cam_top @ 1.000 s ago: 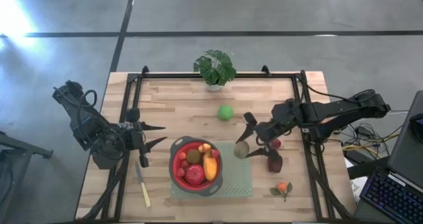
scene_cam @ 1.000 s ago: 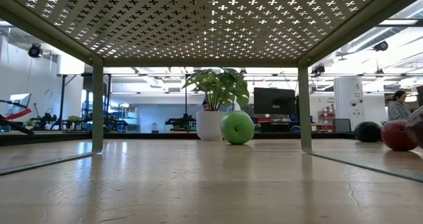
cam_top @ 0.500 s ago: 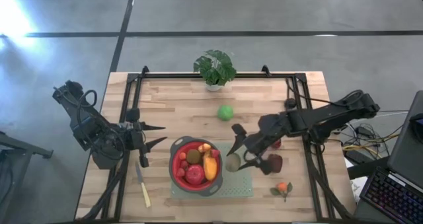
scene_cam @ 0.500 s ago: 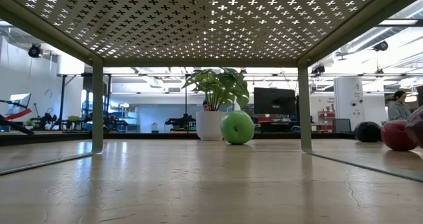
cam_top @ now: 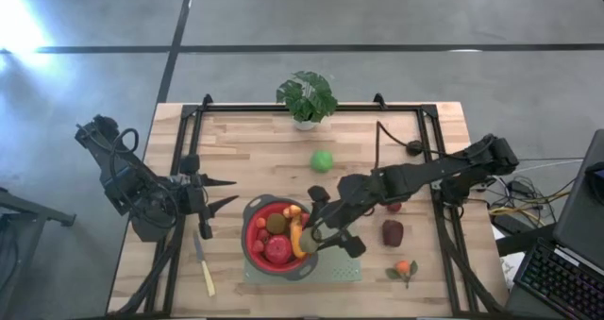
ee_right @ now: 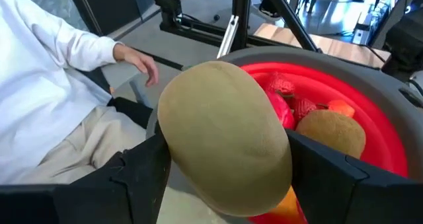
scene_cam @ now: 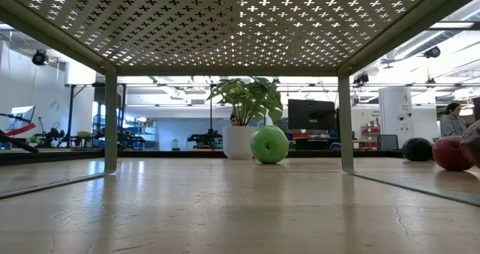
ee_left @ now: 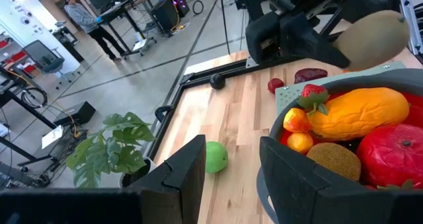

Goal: Pick & Place Fruit
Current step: Put the kiwi into the red strainer, then put the plum into the red strainer

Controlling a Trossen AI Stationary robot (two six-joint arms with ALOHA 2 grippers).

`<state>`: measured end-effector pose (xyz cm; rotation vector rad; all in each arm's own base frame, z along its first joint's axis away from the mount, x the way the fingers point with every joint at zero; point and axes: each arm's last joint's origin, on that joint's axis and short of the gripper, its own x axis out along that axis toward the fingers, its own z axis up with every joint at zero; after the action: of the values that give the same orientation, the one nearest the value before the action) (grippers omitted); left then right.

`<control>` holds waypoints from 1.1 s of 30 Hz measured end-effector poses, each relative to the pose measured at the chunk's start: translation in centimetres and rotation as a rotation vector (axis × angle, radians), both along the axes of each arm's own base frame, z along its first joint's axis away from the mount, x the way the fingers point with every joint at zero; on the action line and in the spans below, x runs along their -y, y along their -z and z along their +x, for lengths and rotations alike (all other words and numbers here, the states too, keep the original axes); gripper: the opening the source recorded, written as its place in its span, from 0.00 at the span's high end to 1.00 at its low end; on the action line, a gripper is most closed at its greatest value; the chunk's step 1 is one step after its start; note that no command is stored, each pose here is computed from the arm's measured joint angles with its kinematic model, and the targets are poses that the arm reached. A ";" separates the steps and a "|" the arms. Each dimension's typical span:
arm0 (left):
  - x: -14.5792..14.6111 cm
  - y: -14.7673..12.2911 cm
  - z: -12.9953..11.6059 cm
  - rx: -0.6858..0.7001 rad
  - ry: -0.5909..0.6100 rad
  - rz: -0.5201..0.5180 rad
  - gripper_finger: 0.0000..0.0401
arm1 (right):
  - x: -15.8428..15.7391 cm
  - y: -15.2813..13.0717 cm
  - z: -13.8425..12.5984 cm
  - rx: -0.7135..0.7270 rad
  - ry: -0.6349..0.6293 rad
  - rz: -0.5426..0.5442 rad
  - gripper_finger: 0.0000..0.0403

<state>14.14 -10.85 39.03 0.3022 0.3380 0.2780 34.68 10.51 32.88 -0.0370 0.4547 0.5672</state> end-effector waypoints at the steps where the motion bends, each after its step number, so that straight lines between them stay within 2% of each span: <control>1: 0.0 0.0 0.0 0.000 0.000 0.000 0.63 | 0.0 0.0 0.2 0.004 0.000 0.001 0.34; 15: 0.0 0.0 0.0 0.000 0.000 0.000 0.63 | -0.1 -0.4 0.6 0.039 0.004 0.003 0.37; 22: 0.0 0.0 0.0 0.000 0.000 0.000 0.63 | -0.4 1.2 1.7 0.011 0.003 -0.006 0.29; 33: 0.0 0.0 0.0 0.000 0.000 0.000 0.63 | -0.4 1.2 1.7 0.032 -0.010 -0.029 0.18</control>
<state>14.13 -10.85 39.03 0.3024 0.3382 0.2780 36.39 10.94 31.70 -0.0758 0.4316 0.5692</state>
